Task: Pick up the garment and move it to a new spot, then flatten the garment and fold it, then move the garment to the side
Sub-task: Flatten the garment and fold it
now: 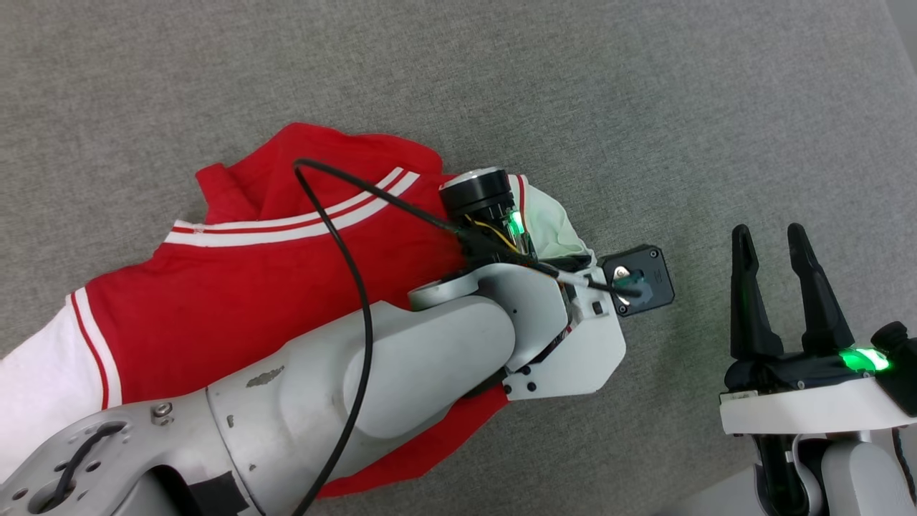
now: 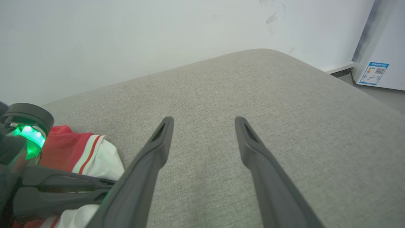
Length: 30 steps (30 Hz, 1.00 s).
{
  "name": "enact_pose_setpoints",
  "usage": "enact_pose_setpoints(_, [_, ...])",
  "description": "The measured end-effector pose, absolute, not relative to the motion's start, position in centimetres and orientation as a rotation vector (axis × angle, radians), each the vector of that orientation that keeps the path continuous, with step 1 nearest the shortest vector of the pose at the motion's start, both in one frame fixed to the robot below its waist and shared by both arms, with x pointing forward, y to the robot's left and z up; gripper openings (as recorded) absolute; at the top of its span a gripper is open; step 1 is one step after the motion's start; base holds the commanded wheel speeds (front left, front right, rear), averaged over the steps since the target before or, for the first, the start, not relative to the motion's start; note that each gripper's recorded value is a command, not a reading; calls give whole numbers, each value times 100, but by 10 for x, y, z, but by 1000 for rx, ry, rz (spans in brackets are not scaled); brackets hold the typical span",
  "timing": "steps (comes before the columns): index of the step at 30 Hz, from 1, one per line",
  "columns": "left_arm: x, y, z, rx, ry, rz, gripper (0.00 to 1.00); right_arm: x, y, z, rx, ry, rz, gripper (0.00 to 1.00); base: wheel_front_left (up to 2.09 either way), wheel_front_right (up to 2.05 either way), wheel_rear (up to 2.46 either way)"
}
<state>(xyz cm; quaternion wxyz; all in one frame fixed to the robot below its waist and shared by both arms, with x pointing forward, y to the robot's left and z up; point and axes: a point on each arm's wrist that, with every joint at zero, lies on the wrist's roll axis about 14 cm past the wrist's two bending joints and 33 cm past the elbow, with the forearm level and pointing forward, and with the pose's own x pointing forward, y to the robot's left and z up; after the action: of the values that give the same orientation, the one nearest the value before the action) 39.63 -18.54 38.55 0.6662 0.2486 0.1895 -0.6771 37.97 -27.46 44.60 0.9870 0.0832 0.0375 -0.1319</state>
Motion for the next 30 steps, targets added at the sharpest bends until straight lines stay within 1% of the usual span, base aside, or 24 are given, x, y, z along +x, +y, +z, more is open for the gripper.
enact_pose_setpoints(1, [397,-186,387,559,411,-1526,100,380,-274,447,166,73,-262,100,0,0,0])
enact_pose_setpoints(3, [399,-189,398,522,346,-1526,100,380,-273,450,152,66,-254,100,0,0,0])
enact_pose_setpoints(5, [406,-195,421,477,244,-1517,100,379,-272,455,145,53,-250,100,0,0,0])
enact_pose_setpoints(8, [428,-201,477,350,23,-1472,100,376,-274,465,130,23,-250,100,0,0,0])
enact_pose_setpoints(10, [443,-194,507,296,-92,-1399,100,375,-270,472,118,5,-234,100,0,0,0])
enact_pose_setpoints(13, [472,-166,549,177,-216,-1198,100,372,-265,485,109,-31,-212,100,0,0,0])
enact_pose_setpoints(14, [481,-151,558,172,-247,-1125,100,372,-264,490,105,-46,-205,100,0,0,0])
enact_pose_setpoints(17, [506,-94,569,216,-279,-921,100,372,-258,504,88,-88,-179,100,0,0,0])
enact_pose_setpoints(21, [514,-19,581,258,-299,-687,100,378,-249,524,69,-151,-142,100,0,0,0])
enact_pose_setpoints(26, [497,73,575,244,-247,-409,100,385,-237,550,22,-227,-97,100,0,0,0])
enact_pose_setpoints(30, [469,123,573,208,-224,-234,100,391,-224,570,-19,-287,-57,100,0,0,0])
